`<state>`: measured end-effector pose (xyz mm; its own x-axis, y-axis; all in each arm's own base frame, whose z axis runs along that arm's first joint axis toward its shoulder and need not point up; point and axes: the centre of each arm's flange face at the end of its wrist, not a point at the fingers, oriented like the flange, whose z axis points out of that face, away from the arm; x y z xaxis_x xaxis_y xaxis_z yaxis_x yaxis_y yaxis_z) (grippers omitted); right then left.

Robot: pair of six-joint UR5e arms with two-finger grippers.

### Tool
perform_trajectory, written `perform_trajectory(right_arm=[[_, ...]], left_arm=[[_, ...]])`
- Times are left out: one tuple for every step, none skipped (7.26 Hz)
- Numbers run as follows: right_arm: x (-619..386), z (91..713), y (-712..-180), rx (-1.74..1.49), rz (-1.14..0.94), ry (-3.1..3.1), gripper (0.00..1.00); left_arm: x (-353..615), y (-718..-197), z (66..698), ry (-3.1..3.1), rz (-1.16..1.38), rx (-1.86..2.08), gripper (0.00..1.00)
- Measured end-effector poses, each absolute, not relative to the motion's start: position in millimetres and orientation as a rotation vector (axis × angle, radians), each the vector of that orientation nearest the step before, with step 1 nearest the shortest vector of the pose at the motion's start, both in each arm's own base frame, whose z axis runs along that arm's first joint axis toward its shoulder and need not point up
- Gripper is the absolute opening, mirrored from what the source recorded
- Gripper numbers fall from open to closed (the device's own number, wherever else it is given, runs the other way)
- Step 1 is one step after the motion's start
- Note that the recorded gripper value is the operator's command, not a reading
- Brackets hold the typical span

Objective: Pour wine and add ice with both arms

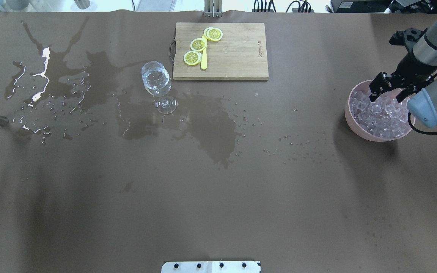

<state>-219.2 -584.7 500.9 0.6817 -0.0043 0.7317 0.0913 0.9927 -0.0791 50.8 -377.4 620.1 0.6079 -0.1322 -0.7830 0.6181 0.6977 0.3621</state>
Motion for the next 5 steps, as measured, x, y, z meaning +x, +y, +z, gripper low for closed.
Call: perform_trajectory(right_arm=[[-226, 510, -587, -0.098, -0.047, -0.832, 0.53], [-229, 515, -587, -0.094, -0.043, -0.837, 0.53], [-230, 520, -585, -0.098, -0.04, -0.837, 0.53], [-231, 525, -582, -0.104, -0.039, -0.835, 0.53], [-232, 529, -579, -0.109, -0.039, -0.834, 0.53]], left_arm=[[56, -376, 621, 0.804, -0.481, 0.673, 0.98], [58, -375, 618, 0.804, -0.488, 0.677, 0.98], [59, -376, 615, 0.804, -0.497, 0.687, 0.98], [60, -378, 612, 0.799, -0.506, 0.704, 0.98], [62, -380, 608, 0.79, -0.513, 0.725, 0.98]])
